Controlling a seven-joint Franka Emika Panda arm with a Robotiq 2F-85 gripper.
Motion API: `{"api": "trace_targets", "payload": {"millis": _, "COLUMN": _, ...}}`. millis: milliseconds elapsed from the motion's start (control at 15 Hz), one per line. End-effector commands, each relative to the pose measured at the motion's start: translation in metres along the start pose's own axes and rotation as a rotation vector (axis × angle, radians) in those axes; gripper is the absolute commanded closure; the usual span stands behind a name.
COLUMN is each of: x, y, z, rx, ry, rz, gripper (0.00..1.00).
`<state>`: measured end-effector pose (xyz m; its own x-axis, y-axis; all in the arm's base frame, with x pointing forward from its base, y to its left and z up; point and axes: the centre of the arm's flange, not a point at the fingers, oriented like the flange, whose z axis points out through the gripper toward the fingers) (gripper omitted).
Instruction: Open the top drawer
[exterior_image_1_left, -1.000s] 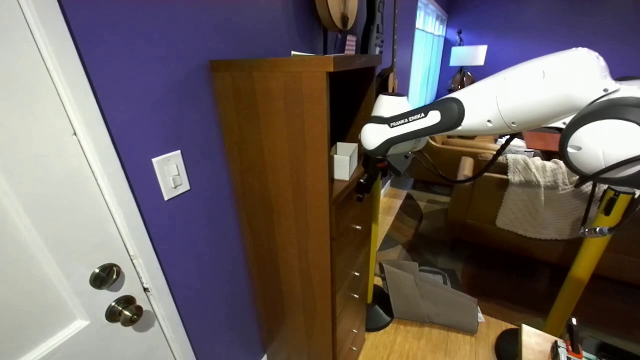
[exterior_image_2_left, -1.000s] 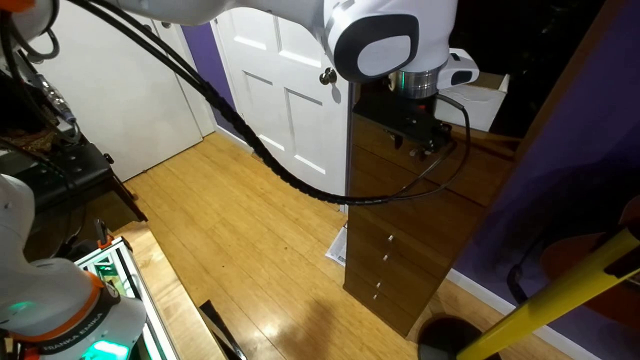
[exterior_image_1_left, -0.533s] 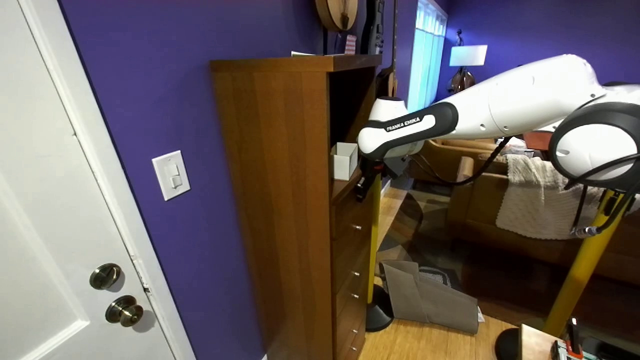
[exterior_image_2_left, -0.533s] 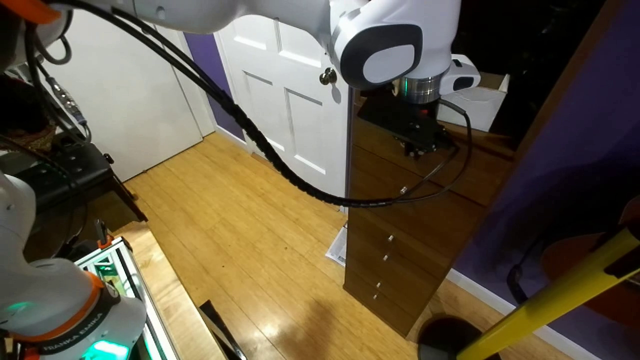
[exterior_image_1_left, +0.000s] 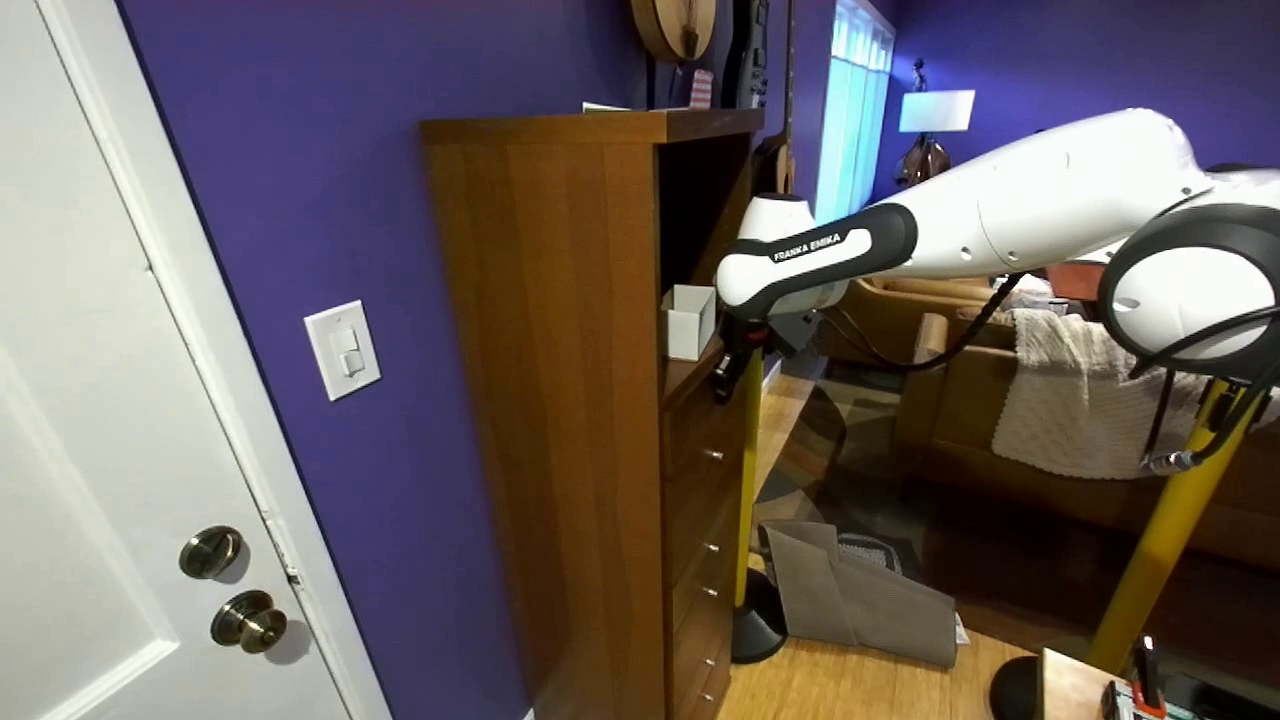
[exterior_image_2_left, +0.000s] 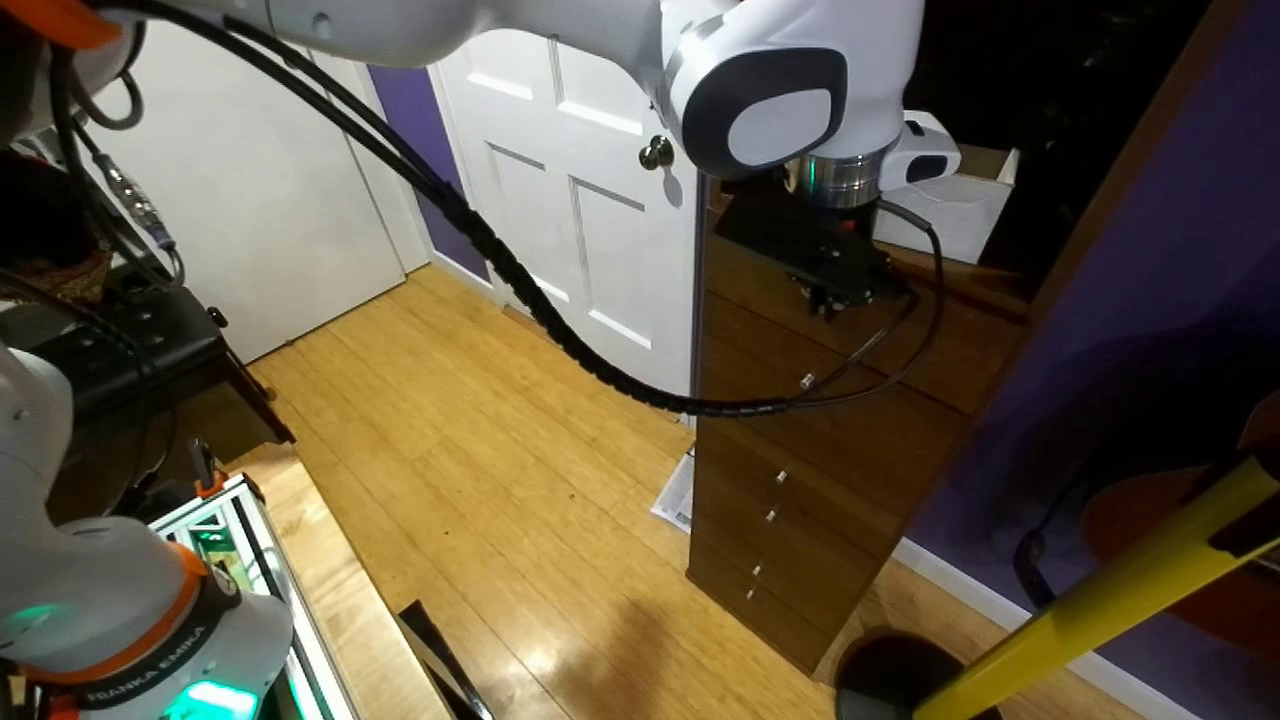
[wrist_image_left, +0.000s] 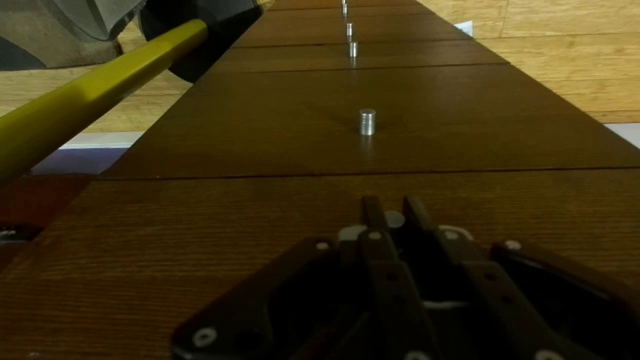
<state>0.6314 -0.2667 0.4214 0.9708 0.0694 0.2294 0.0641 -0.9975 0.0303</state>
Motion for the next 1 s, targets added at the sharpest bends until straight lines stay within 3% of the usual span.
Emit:
{"api": "trace_targets", "payload": {"millis": 0, "x": -0.023, "y": 0.007, "z": 0.005, "rx": 0.019, "ry": -0.078, "rz": -0.001, "gripper": 0.96}}
{"api": "trace_targets", "payload": {"millis": 933, "x": -0.158, "y": 0.02, "z": -0.001, "rx": 0.058, "ry": -0.164, "rz": -0.025, "gripper": 0.96}}
